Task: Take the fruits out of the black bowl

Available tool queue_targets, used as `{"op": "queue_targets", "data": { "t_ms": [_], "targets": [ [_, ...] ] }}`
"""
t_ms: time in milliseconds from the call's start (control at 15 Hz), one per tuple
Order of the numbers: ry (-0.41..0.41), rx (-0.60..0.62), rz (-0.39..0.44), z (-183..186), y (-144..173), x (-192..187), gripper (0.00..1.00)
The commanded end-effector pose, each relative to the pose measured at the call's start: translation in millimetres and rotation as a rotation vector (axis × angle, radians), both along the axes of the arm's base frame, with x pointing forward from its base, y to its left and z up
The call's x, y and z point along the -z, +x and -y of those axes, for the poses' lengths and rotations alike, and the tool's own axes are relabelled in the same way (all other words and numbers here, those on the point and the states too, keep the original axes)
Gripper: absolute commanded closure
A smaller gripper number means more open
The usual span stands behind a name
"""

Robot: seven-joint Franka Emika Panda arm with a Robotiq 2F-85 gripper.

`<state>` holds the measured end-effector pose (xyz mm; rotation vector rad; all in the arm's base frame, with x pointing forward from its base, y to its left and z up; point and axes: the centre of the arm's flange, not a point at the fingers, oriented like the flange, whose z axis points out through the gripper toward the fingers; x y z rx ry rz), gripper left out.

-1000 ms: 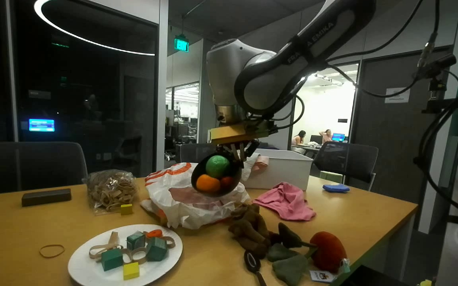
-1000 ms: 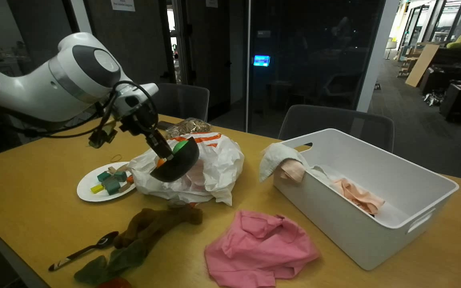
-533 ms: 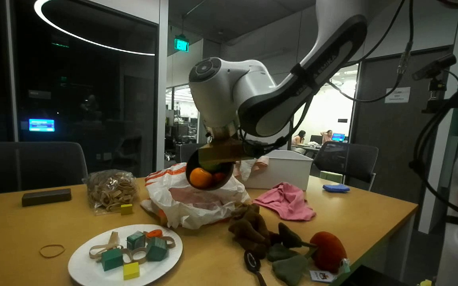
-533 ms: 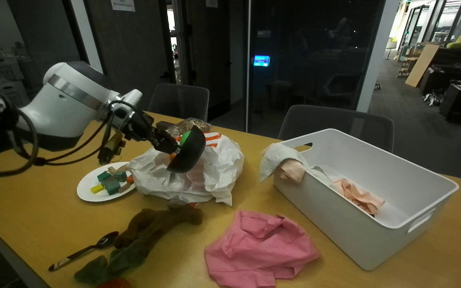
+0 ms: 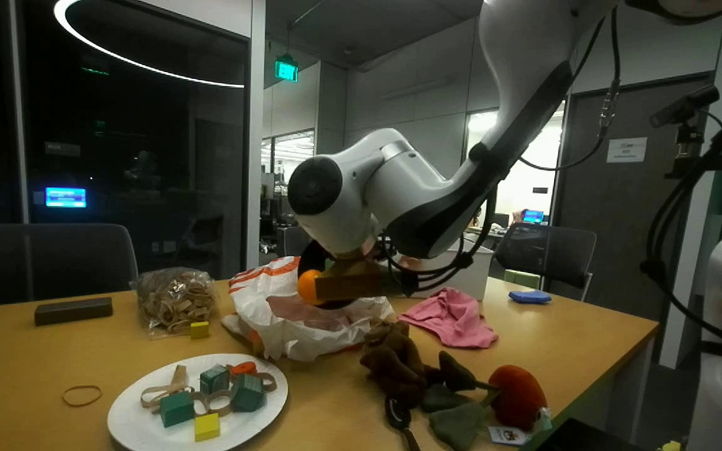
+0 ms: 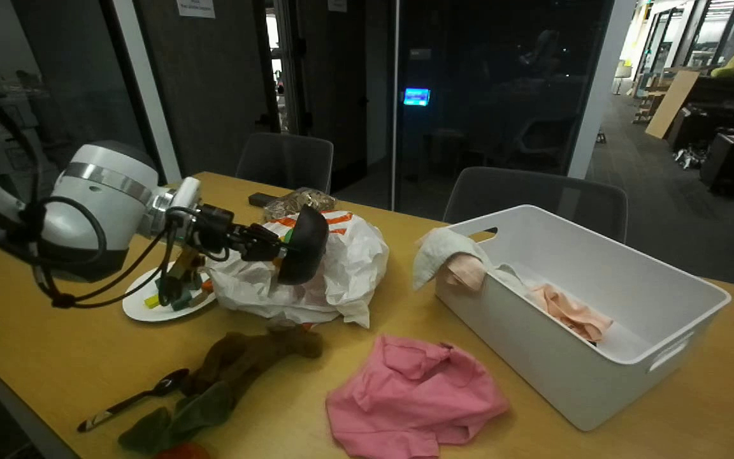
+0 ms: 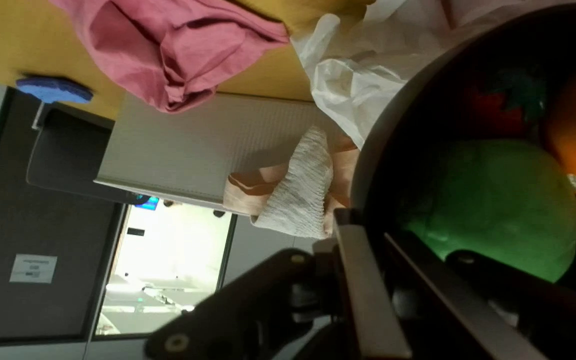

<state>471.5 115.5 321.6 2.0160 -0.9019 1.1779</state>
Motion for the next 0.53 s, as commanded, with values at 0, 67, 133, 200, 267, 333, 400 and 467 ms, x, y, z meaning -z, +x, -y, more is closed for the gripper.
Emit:
{"op": "queue_targets", "data": {
  "t_ms": [0,67,133,200,267,333,400,467],
  "targets": [
    [-0.146,-0.065,0.096,-6.5,-10.0,18.2,0.93],
    [-0.184,-0.087,0.116,-9.5,-12.6,18.6,0.93],
    [-0.223,-0.105,0.142,-12.3,-13.7,16.6,0.93],
    [-0.259,-0.12,0.167,-14.1,-14.6,14.6,0.93],
    [-0.295,-0.133,0.197,-15.6,-15.6,11.8,0.93],
    [-0.333,-0.144,0.223,-16.2,-16.2,8.6,0.93],
    [-0.372,-0.151,0.252,-16.6,-16.0,5.8,0.93],
    [-0.405,-0.151,0.272,-15.3,-15.3,4.6,0.93]
  ]
}}
